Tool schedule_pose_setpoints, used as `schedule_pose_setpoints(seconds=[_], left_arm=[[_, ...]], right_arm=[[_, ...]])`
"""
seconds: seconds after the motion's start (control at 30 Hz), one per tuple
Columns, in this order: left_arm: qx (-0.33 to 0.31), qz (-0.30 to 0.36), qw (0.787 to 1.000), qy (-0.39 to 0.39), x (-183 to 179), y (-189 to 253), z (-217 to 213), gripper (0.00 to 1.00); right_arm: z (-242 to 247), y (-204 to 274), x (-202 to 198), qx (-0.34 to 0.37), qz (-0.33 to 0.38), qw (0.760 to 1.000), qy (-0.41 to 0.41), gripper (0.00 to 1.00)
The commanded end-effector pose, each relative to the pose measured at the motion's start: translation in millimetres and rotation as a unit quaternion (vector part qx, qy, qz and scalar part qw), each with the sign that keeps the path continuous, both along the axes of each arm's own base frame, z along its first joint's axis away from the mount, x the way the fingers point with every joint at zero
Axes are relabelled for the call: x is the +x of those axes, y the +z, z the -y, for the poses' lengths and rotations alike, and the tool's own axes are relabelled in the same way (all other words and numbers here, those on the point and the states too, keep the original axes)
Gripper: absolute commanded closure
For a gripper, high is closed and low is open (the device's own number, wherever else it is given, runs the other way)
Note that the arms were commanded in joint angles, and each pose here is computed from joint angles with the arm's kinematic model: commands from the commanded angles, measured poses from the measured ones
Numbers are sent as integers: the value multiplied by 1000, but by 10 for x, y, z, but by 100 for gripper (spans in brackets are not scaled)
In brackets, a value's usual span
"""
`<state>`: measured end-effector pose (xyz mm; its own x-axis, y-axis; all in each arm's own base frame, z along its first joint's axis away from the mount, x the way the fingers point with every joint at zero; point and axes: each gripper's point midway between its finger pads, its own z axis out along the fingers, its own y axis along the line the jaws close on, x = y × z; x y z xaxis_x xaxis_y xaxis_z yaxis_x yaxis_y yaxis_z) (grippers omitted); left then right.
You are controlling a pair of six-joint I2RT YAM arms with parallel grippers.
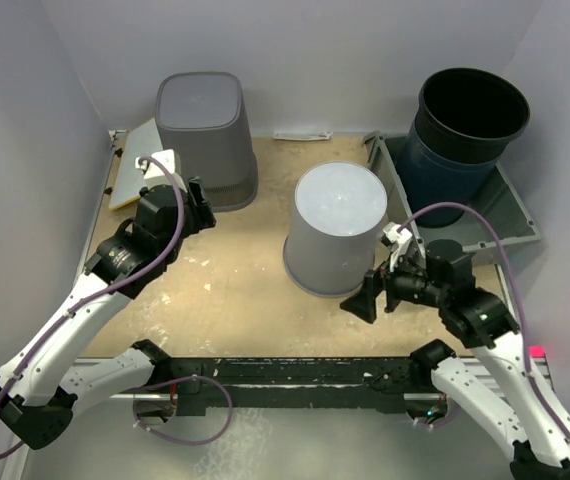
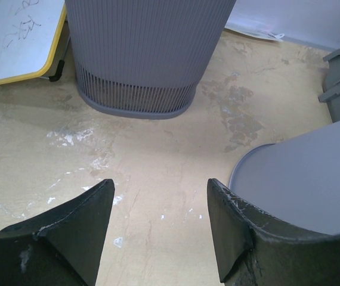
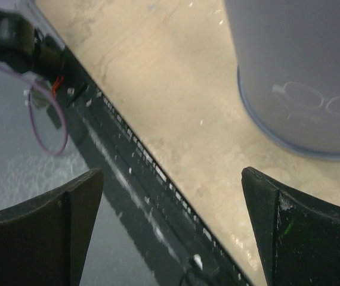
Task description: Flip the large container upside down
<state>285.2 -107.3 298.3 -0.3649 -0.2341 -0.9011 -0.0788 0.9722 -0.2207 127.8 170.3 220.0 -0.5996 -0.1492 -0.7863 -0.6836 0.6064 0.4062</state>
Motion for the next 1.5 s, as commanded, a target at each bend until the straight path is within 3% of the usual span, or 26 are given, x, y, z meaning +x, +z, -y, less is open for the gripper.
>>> schedule_pose_setpoints(seconds=[0.0, 0.1, 0.23, 0.53, 0.7, 0.87, 1.1, 1.3, 1.47], left_arm=[[-23, 34, 999, 4, 51, 234, 11, 39], [-23, 33, 999, 7, 25, 220, -18, 39], [-27, 30, 999, 2, -32, 189, -30, 40], [-33, 18, 999, 8, -163, 107, -108, 40], [-43, 13, 999, 3, -229, 62, -112, 40], [-39, 5, 999, 3, -255, 3, -123, 40], [-38, 10, 999, -6, -167, 3, -45, 40], [-32, 20, 999, -13, -60, 88, 24, 40], [-38, 28, 999, -13, -29, 165, 48, 40]], right_arm=[[-236, 90, 592, 83, 63, 993, -61, 0], [-343, 93, 1043, 130, 91, 980, -116, 0], [-390, 88, 1677, 141, 105, 961, -212, 0], [-583, -73, 3017, 75, 98, 927, -353, 0], [-592, -172, 3391, 49, 87, 910, -402, 0], [-580, 172, 3341, 36, 110, 917, -381, 0], [-317, 1037, 2739, -2, 179, 933, -313, 0], [374, 1813, 2509, -146, 289, 883, -340, 0], [955, 2170, 2649, -241, 288, 846, -378, 0]])
